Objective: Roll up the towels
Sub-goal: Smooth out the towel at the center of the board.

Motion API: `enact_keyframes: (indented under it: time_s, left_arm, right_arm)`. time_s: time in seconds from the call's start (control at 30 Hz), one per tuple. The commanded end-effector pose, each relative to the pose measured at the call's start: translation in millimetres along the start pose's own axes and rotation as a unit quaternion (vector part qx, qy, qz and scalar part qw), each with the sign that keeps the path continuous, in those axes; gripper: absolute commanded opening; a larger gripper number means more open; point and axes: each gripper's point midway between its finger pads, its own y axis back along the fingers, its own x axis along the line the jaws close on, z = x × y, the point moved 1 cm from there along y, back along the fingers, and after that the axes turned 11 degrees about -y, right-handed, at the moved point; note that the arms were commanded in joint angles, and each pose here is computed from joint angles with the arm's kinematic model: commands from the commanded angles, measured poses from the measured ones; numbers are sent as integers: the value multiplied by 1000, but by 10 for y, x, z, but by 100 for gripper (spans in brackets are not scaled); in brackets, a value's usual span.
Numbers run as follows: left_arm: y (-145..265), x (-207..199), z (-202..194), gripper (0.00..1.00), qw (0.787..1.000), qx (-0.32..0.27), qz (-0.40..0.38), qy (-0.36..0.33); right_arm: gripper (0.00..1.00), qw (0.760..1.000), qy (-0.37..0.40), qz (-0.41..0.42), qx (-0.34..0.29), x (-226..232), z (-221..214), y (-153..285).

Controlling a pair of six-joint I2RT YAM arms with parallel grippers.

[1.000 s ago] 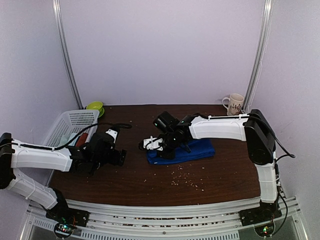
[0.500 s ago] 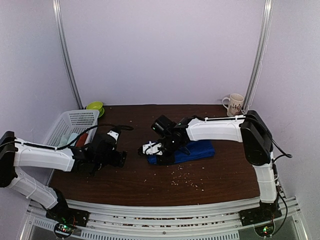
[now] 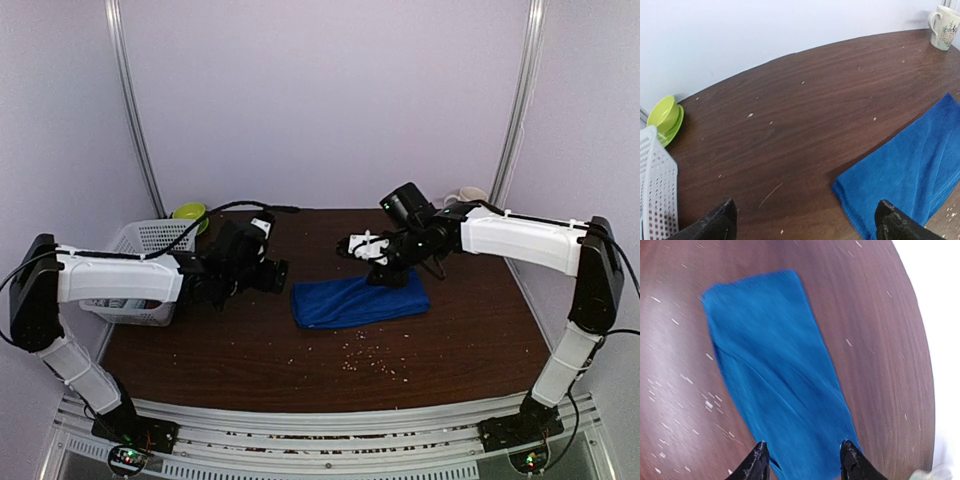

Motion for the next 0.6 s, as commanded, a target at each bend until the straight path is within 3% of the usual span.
enact_keyframes:
  time_s: [0.0, 0.17, 0.57]
  left_arm:
    - [-435, -400, 59, 98, 998, 20, -48, -37]
    - [-846, -660, -55, 98, 995, 48, -72, -57]
    - [-1239, -566, -467, 92, 992, 95, -40, -75]
  right_arm:
    - [47, 999, -14, -25, 30, -204, -476, -16]
    - [43, 997, -35, -44, 53, -328, -809, -109]
    - [40, 994, -43, -22, 102, -242, -1086, -441]
